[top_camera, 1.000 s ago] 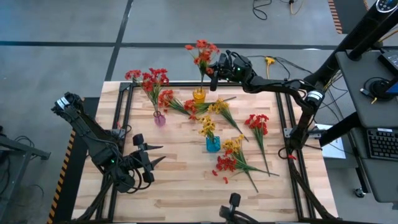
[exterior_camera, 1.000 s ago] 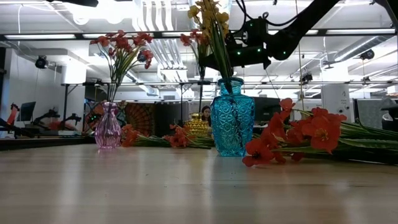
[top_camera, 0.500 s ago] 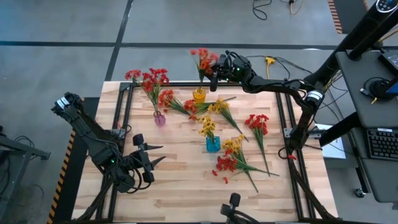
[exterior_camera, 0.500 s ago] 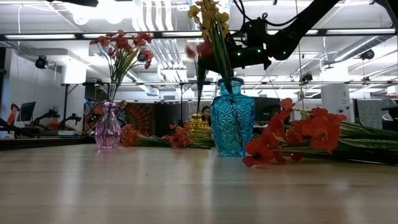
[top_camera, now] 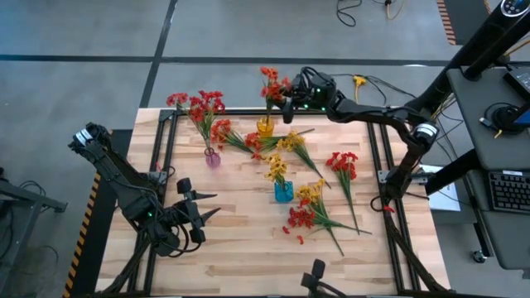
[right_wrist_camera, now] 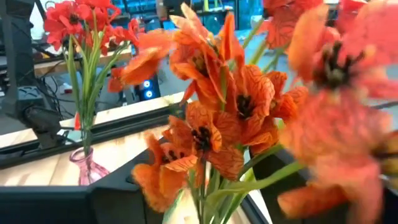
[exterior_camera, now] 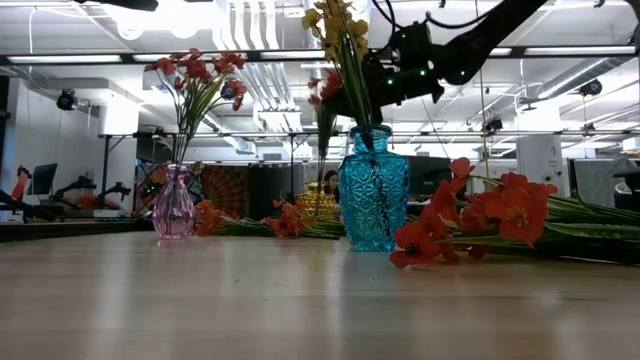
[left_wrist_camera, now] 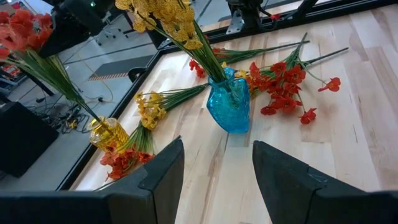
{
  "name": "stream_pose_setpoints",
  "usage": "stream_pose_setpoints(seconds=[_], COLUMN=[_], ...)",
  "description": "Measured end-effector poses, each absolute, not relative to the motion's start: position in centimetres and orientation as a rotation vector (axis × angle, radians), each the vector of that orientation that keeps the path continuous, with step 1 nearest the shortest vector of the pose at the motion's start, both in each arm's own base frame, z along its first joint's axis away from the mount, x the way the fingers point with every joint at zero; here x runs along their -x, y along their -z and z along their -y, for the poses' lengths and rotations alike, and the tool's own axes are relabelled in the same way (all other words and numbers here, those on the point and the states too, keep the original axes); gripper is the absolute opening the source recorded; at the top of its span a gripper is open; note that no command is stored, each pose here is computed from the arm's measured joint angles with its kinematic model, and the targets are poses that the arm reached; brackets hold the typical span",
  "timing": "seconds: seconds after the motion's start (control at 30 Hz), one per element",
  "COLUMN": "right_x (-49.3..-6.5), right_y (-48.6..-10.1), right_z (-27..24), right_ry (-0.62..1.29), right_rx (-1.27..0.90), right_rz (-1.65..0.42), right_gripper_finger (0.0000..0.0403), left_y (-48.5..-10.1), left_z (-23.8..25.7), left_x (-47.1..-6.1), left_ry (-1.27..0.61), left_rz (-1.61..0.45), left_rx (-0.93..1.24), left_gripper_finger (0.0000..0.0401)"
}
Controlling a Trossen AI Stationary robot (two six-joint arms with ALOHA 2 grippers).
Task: Sort flowers into vase by color
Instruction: Put the bottom orange flowers into the yellow vase
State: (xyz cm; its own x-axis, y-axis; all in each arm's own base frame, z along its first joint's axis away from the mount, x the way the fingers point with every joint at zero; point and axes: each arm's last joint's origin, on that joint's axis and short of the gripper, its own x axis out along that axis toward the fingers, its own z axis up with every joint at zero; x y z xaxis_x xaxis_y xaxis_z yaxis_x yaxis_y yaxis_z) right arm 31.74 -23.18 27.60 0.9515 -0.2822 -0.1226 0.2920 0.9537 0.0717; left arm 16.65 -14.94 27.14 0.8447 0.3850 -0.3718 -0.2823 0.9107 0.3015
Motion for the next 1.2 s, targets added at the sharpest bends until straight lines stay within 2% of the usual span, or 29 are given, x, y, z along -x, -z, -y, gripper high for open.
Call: stream_pose_setpoints(seconds=[0.5, 1.2], right_x=[-30.2, -28.0], right_y=[-29.0, -34.0], right_z=[22.2, 20.9], right_ry=[0.349, 0.47], right_rx=[-0.167, -0.297], right_rz=[-0.214, -0.582], right_gripper_finger=[0.0254, 0.0256], left_y=[-27.1, -27.2], left_z=[14.9, 14.7], left_x=[-16.7, -16.9], left_ry=[-0.36, -0.373], left_rz=[-0.439, -0.438], left_rx=[-0.232, -0.223], left_gripper_finger=[0.0173, 0.0173])
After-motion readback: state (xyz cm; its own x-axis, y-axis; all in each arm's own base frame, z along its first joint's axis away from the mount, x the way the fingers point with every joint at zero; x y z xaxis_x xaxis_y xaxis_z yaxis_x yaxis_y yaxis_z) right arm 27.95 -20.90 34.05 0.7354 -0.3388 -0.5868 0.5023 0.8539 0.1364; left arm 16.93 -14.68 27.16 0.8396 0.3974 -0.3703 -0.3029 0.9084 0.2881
